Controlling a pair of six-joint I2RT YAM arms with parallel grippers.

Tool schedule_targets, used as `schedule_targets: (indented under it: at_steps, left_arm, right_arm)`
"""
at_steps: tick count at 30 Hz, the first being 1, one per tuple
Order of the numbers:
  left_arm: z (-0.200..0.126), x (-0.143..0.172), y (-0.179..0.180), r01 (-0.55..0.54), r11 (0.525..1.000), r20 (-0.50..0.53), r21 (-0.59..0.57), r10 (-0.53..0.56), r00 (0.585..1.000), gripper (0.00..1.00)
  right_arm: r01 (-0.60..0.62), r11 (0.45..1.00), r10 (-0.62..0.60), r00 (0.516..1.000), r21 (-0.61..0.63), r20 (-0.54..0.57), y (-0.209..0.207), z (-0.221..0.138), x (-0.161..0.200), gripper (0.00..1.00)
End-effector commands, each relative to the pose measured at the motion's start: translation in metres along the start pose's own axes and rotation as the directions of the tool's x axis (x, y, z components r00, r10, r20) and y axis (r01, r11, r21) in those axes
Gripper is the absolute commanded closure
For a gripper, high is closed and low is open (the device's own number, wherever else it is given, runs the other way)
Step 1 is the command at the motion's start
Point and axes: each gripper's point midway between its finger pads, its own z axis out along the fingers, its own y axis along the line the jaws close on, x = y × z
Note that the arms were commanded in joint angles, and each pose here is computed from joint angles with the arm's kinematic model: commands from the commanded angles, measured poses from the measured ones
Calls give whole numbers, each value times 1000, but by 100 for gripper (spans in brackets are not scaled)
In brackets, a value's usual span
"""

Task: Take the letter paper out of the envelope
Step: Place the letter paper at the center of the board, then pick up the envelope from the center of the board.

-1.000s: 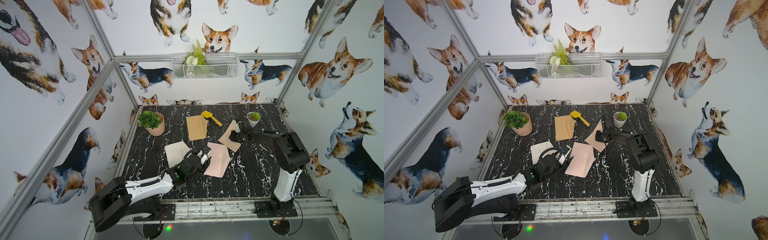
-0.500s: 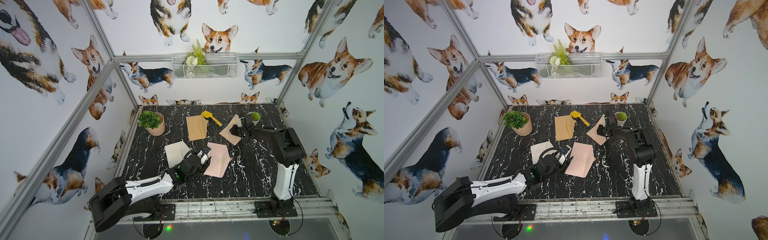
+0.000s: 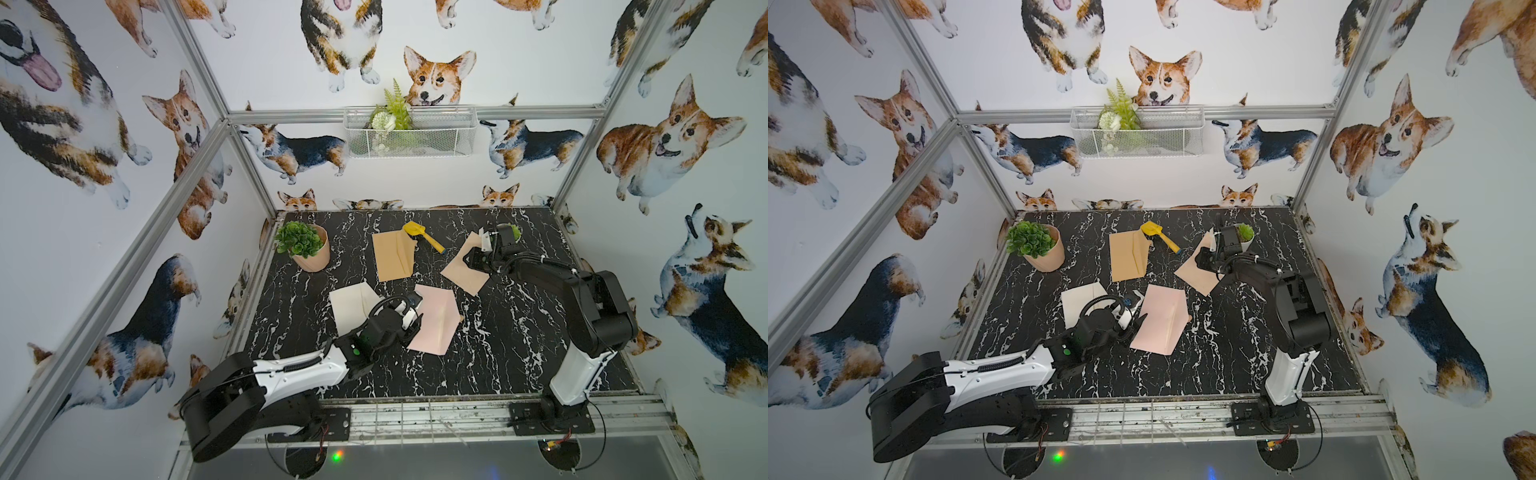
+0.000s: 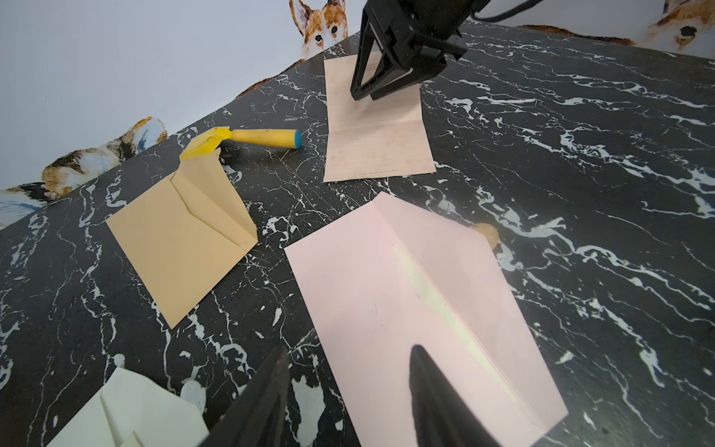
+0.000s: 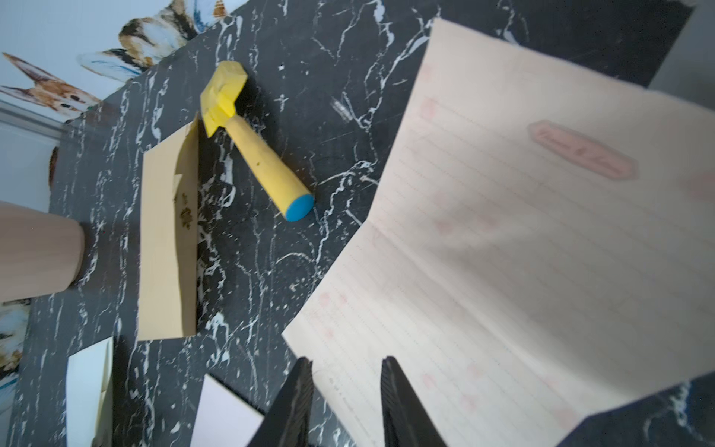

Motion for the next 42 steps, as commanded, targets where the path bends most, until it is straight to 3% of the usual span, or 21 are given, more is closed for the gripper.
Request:
schedule_targets:
  at_steps: [1, 8, 14, 22, 28, 42]
  left_arm:
    - [0, -9, 3, 2, 1000, 27, -11, -1, 1000, 46]
    - [0, -8, 4, 8, 1000, 24, -22, -7, 1000, 45]
    - [7, -4, 4, 14, 999, -12, -31, -15, 1000, 42]
    - [7, -6, 3, 41, 999, 3, -22, -41, 999, 41]
    - [5, -7, 1, 33, 999, 21, -7, -33, 999, 38]
    - [2, -7, 8, 38, 999, 27, -26, -37, 999, 34]
  right_arm:
    - [40, 999, -40, 999, -22, -18, 23, -20, 14, 66]
    - [156, 988, -157, 982, -23, -105, 56, -51, 89, 60]
    - [52, 999, -48, 988, 18, -145, 20, -87, 150, 55]
    - [-30, 999, 30, 999, -23, -29, 18, -123, 190, 56]
    - [-15, 1000, 16, 997, 8, -76, 16, -107, 204, 53]
    - [6, 998, -15, 990, -68, -140, 54, -55, 221, 52]
